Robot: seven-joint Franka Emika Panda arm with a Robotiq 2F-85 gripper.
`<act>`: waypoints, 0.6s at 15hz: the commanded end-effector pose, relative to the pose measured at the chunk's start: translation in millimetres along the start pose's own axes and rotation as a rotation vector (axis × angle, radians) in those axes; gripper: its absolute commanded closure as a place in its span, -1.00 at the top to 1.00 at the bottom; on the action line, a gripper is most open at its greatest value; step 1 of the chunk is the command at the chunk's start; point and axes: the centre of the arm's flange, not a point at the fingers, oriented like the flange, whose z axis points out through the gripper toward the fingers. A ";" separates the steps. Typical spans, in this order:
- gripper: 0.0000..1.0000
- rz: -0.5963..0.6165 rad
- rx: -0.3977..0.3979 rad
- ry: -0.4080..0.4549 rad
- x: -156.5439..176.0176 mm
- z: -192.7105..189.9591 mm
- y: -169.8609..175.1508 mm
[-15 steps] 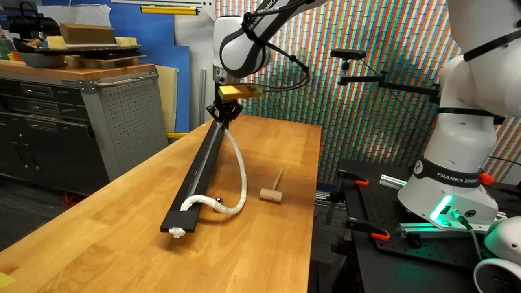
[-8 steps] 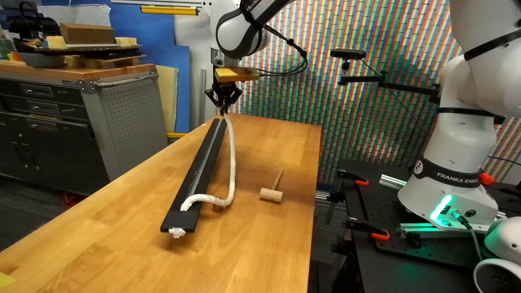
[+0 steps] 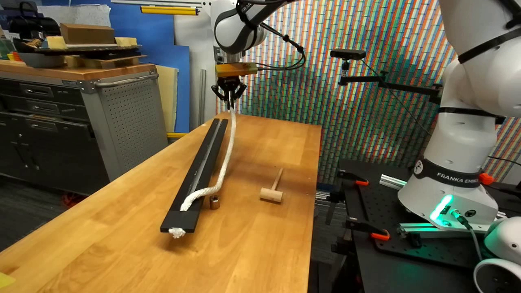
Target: Align the rope with the black object
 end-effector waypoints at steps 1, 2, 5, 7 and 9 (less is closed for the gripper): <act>-0.94 0.024 -0.002 -0.021 19.0 -11.0 -8.2; -0.78 0.009 -0.007 -0.007 6.8 -0.9 1.1; -0.78 0.009 -0.006 -0.009 8.6 -4.8 -0.5; -0.78 0.009 -0.006 -0.009 8.5 -5.3 -1.2; -0.78 0.009 -0.006 -0.009 8.6 -5.4 -1.3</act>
